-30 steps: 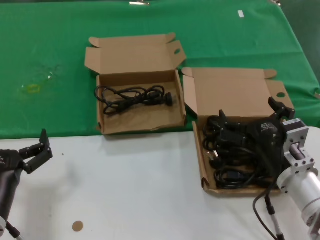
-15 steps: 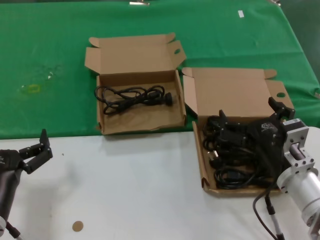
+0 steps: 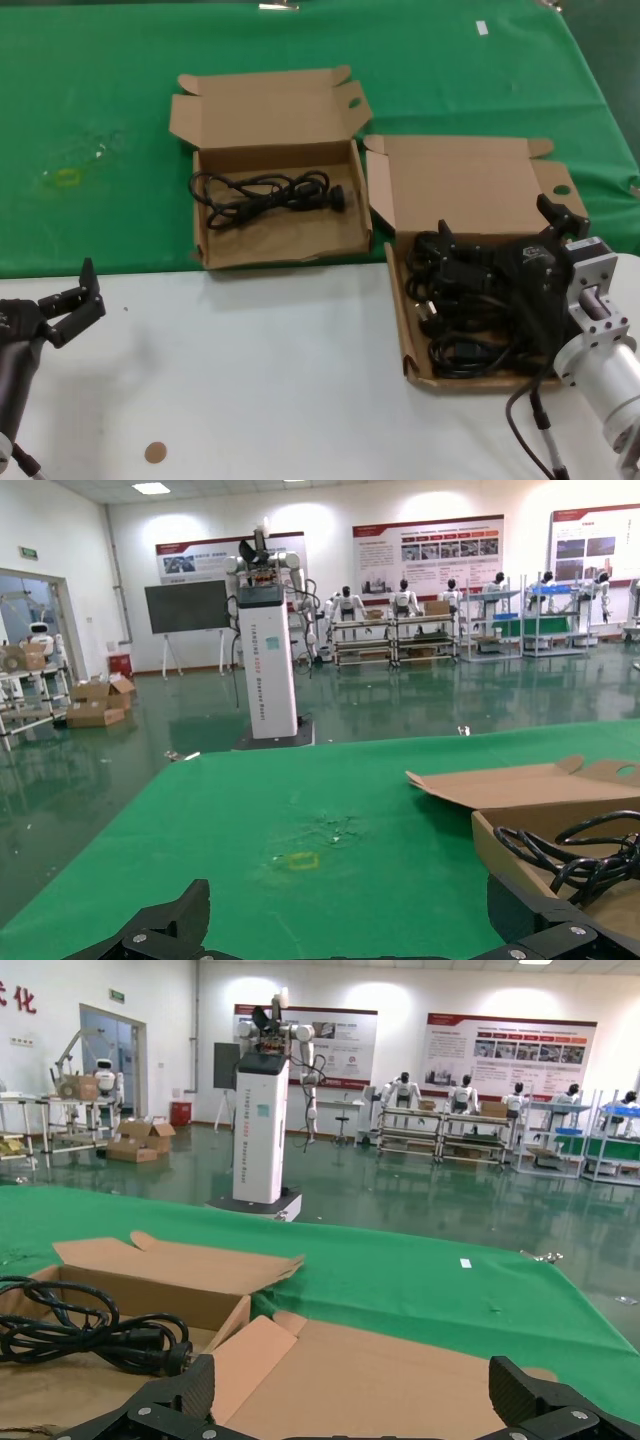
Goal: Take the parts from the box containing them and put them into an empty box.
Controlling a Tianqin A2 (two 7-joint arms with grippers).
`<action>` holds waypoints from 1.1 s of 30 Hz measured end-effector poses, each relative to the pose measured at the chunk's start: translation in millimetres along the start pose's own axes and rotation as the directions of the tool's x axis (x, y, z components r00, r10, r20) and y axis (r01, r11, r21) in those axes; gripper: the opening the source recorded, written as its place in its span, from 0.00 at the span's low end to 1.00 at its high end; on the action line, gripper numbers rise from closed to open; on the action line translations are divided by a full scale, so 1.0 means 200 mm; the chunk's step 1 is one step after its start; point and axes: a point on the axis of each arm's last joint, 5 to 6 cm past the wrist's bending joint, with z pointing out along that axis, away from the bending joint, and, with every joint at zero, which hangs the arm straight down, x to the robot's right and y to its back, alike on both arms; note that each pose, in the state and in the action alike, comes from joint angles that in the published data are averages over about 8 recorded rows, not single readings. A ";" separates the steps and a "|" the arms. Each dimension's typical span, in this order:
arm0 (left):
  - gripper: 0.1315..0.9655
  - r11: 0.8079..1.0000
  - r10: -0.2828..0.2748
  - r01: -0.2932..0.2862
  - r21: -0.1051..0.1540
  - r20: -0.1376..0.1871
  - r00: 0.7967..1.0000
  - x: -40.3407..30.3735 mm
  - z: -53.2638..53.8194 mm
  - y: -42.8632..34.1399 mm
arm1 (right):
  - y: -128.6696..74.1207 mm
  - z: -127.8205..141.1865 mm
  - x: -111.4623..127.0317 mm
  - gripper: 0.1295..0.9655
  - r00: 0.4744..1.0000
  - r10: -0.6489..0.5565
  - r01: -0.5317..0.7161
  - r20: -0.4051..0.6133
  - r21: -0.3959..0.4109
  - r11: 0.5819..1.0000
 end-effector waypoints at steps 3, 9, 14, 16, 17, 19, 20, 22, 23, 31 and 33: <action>1.00 1.000 0.000 0.000 0.000 0.000 1.000 0.000 0.00 0.000 | 0.00 0.00 0.00 1.00 1.000 0.000 0.000 0.000 0.000 1.000; 1.00 1.000 0.000 0.000 0.000 0.000 1.000 0.000 0.00 0.000 | 0.00 0.00 0.00 1.00 1.000 0.000 0.000 0.000 0.000 1.000; 1.00 1.000 0.000 0.000 0.000 0.000 1.000 0.000 0.00 0.000 | 0.00 0.00 0.00 1.00 1.000 0.000 0.000 0.000 0.000 1.000; 1.00 1.000 0.000 0.000 0.000 0.000 1.000 0.000 0.00 0.000 | 0.00 0.00 0.00 1.00 1.000 0.000 0.000 0.000 0.000 1.000; 1.00 1.000 0.000 0.000 0.000 0.000 1.000 0.000 0.00 0.000 | 0.00 0.00 0.00 1.00 1.000 0.000 0.000 0.000 0.000 1.000; 1.00 1.000 0.000 0.000 0.000 0.000 1.000 0.000 0.00 0.000 | 0.00 0.00 0.00 1.00 1.000 0.000 0.000 0.000 0.000 1.000; 1.00 1.000 0.000 0.000 0.000 0.000 1.000 0.000 0.00 0.000 | 0.00 0.00 0.00 1.00 1.000 0.000 0.000 0.000 0.000 1.000; 1.00 1.000 0.000 0.000 0.000 0.000 1.000 0.000 0.00 0.000 | 0.00 0.00 0.00 1.00 1.000 0.000 0.000 0.000 0.000 1.000; 1.00 1.000 0.000 0.000 0.000 0.000 1.000 0.000 0.00 0.000 | 0.00 0.00 0.00 1.00 1.000 0.000 0.000 0.000 0.000 1.000; 1.00 1.000 0.000 0.000 0.000 0.000 1.000 0.000 0.00 0.000 | 0.00 0.00 0.00 1.00 1.000 0.000 0.000 0.000 0.000 1.000; 1.00 1.000 0.000 0.000 0.000 0.000 1.000 0.000 0.00 0.000 | 0.00 0.00 0.00 1.00 1.000 0.000 0.000 0.000 0.000 1.000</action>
